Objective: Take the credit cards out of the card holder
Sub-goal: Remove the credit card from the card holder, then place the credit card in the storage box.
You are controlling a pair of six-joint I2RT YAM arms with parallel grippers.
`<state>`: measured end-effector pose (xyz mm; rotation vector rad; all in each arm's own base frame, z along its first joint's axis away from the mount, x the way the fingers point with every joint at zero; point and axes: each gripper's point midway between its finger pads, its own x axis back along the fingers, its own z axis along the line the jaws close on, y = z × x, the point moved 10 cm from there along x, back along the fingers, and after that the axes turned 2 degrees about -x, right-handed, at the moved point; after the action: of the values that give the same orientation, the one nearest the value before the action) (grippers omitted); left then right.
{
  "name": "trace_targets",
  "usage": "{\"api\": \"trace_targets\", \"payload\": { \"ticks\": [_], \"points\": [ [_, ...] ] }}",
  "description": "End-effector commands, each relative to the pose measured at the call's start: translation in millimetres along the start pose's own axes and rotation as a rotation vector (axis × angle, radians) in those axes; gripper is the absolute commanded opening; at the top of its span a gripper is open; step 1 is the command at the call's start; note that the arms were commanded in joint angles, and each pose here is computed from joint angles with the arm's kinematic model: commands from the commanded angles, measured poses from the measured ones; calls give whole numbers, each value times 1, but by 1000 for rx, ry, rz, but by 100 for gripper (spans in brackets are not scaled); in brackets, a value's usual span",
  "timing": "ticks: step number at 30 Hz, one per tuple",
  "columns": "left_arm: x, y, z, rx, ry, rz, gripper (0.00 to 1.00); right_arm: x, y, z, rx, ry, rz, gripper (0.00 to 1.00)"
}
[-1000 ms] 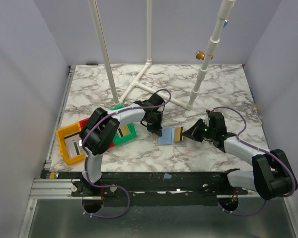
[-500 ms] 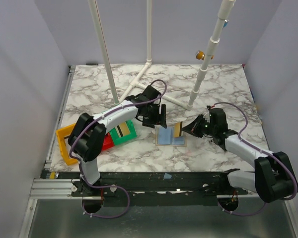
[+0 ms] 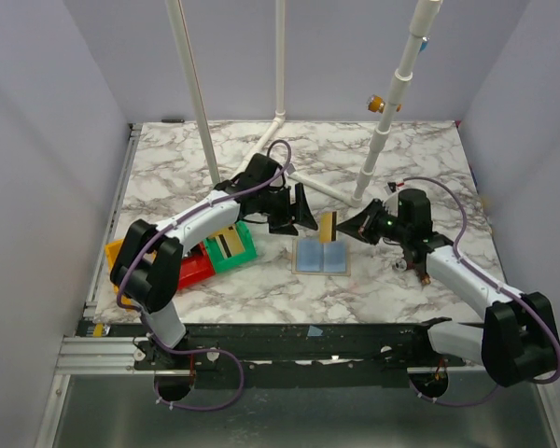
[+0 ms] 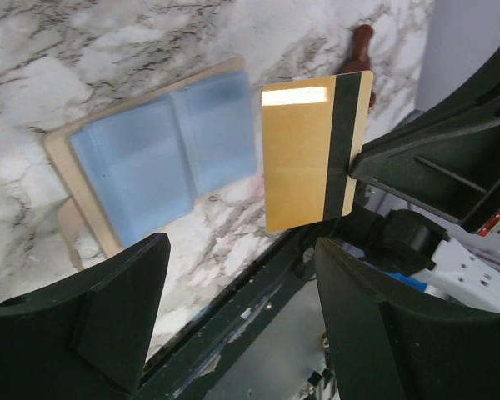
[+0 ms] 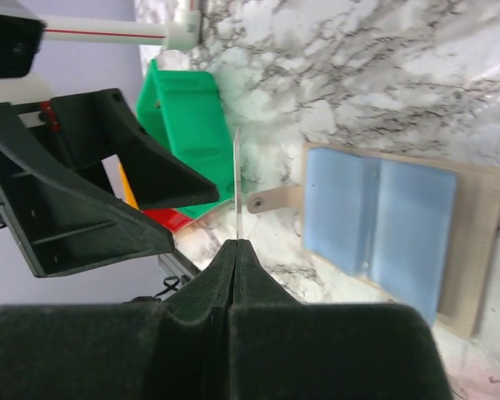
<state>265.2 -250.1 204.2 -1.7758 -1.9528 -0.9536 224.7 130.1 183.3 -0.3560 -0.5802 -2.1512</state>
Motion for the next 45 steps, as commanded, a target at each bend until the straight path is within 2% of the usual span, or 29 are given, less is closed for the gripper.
{"api": "trace_targets", "payload": {
  "ticks": [1, 17, 21, 26, 32, 35, 37, 40, 41, 43, 45],
  "points": [
    [21, 5, -24, -21, -198, -9, 72, 8, 8, 25, 2, 103, 22, 1],
    [36, 7, -40, 0, -383, -2, 70, 17, 17, 62, -24, 287, 78, 1],
    [38, 7, -43, 0, -408, 0, 63, 17, 17, 65, -28, 302, 87, 1],
    [36, 8, -43, 7, -438, 15, 42, 17, 16, 63, -36, 309, 97, 1],
    [35, 7, -43, 21, -454, 29, 2, 16, 15, 61, -35, 304, 101, 1],
    [36, 7, -43, 18, -454, 26, 0, 16, 15, 60, -33, 295, 99, 2],
    [36, 7, -43, 18, -453, 26, 0, 16, 15, 59, -31, 287, 96, 19],
    [36, 6, -43, 17, -451, 24, 0, 17, 15, 58, -23, 255, 71, 70],
    [37, 6, -43, 12, -451, 19, 0, 17, 16, 57, -19, 236, 60, 83],
    [37, 6, -42, 9, -436, 12, 0, 18, 17, 56, -8, 193, 35, 96],
    [38, 4, -40, 3, -410, 4, 0, 18, 18, 53, 1, 143, 13, 100]
  ]
}}
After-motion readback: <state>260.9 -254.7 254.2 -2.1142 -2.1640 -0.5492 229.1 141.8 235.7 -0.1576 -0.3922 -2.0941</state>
